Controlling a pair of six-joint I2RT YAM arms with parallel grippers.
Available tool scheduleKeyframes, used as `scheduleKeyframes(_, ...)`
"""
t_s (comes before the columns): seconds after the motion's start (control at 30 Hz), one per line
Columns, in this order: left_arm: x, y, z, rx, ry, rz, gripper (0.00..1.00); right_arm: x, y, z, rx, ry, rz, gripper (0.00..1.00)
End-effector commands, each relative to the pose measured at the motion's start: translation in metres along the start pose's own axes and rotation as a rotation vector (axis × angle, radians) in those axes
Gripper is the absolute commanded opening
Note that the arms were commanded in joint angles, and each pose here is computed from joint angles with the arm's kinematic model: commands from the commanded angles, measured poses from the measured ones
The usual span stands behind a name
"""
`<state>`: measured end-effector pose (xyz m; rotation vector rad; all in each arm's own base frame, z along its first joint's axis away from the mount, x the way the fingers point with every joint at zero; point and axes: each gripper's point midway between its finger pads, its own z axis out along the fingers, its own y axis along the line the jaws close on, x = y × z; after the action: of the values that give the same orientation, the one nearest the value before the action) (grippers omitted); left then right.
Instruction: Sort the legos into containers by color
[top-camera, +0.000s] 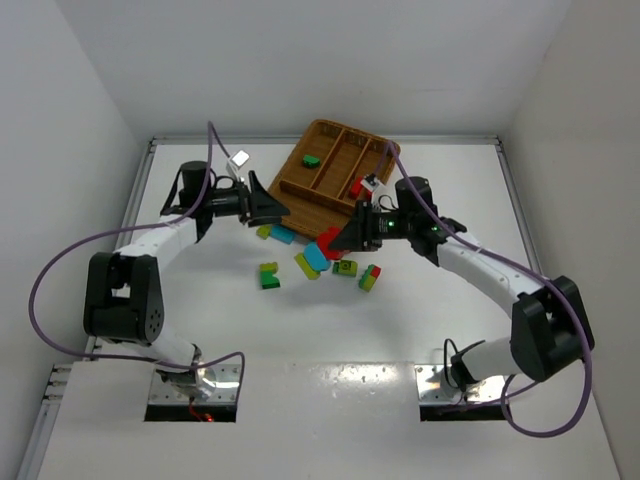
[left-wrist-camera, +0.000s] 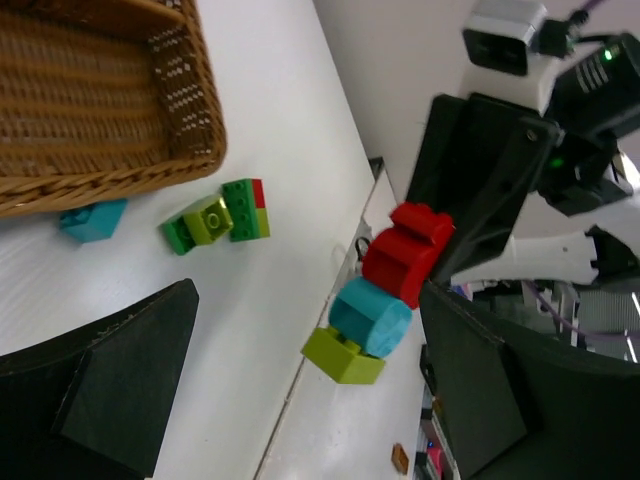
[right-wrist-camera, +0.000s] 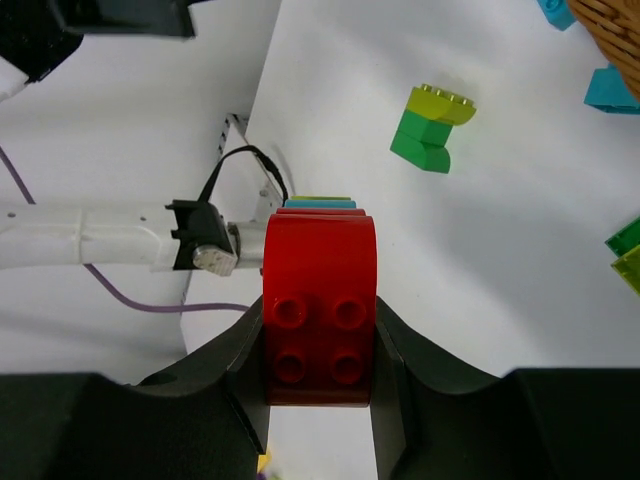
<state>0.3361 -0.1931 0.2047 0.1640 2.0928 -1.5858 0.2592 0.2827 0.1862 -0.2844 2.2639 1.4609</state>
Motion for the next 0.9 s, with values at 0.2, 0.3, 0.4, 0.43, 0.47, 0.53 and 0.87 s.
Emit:
scheduleKeyframes(0.2, 0.050, -0.036, 0.030, 0.177, 0.231, 0.156, 0.99, -0.017, 0.013, 0.003, -0.084, -0.021, -0.042, 0.14)
scheduleKeyframes(0.3, 0.065, -0.038, 0.033, 0.229, 0.290, 0.153, 0.99, -0.021, 0.017, 0.003, -0.091, -0.031, -0.056, 0.14)
scheduleKeyframes(0.4, 0.072, -0.053, 0.032, 0.298, 0.324, 0.195, 0.99, -0.021, 0.014, 0.006, -0.100, -0.024, -0.057, 0.14)
scheduleKeyframes(0.43, 0.074, -0.059, 0.029, 0.319, 0.332, 0.205, 0.99, -0.021, 0.017, 0.006, -0.113, -0.021, -0.065, 0.14)
scheduleKeyframes(0.47, 0.079, -0.062, 0.028, 0.339, 0.348, 0.211, 0.99, -0.022, 0.018, 0.006, -0.117, -0.025, -0.061, 0.14)
scheduleKeyframes(0.53, 0.078, -0.063, 0.028, 0.340, 0.349, 0.220, 0.99, -0.022, 0.019, 0.007, -0.130, -0.021, -0.059, 0.14)
scheduleKeyframes(0.87, 0.108, -0.066, 0.035, 0.466, 0.477, 0.176, 0.71, -0.028, 0.020, 0.011, -0.152, -0.030, -0.065, 0.14)
